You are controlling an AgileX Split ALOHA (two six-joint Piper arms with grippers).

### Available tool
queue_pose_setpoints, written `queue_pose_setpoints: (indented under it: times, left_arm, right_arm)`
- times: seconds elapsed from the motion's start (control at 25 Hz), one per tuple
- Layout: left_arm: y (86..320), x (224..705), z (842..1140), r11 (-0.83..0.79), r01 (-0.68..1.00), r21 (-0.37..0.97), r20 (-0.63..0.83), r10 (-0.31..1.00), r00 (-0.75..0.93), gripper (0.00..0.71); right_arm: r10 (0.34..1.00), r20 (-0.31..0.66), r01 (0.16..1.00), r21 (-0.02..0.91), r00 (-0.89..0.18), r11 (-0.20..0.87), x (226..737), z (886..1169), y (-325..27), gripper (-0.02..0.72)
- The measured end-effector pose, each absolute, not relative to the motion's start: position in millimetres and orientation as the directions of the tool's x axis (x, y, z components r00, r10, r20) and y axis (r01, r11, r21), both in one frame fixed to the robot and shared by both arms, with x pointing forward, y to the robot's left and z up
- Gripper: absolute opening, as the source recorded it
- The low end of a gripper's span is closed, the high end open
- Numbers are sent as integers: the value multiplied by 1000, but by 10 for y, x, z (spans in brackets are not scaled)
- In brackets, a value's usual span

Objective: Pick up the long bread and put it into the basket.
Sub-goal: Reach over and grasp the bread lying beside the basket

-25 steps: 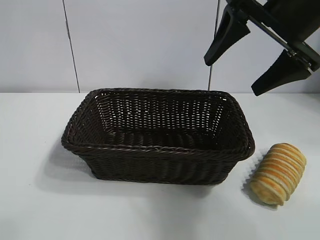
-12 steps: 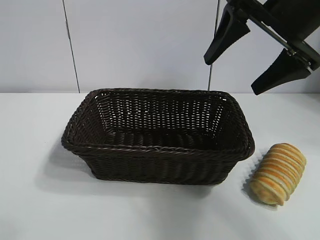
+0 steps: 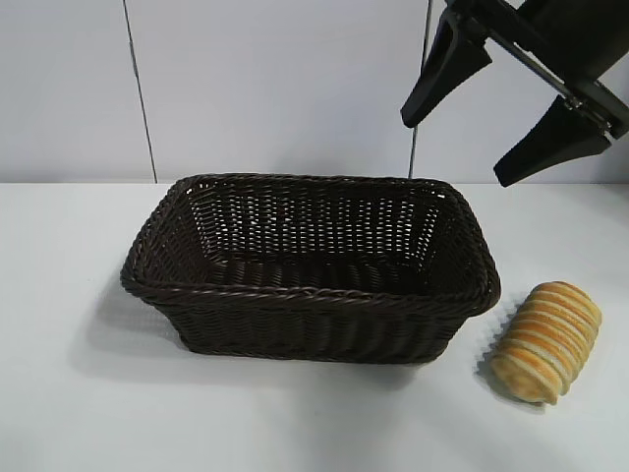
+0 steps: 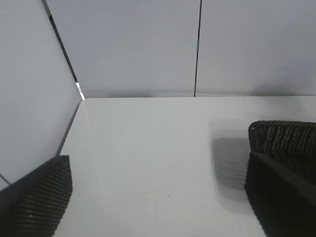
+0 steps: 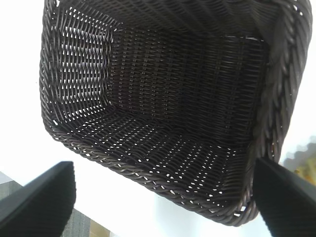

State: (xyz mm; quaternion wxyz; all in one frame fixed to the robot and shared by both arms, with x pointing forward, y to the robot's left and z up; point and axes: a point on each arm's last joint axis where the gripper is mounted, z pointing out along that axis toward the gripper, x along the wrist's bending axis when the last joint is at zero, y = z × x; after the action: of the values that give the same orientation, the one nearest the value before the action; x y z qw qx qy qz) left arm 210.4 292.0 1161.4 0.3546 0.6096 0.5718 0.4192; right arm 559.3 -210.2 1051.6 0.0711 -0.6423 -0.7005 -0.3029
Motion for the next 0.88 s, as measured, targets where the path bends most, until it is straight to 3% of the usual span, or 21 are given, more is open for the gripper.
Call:
queue_pose_setpoints:
  times: [0.4, 0.88]
  left_arm:
    - [2962, 2450, 10505, -39, 712, 701, 42, 999, 14, 687]
    - [2973, 2519, 10461, -38, 682, 730, 46, 999, 7, 687]
  right_arm:
    - [857, 488, 943, 334, -165, -9, 5594, 10517, -2102, 695]
    - [859, 486, 939, 342, -164, -14, 5603, 10518, -2105, 695]
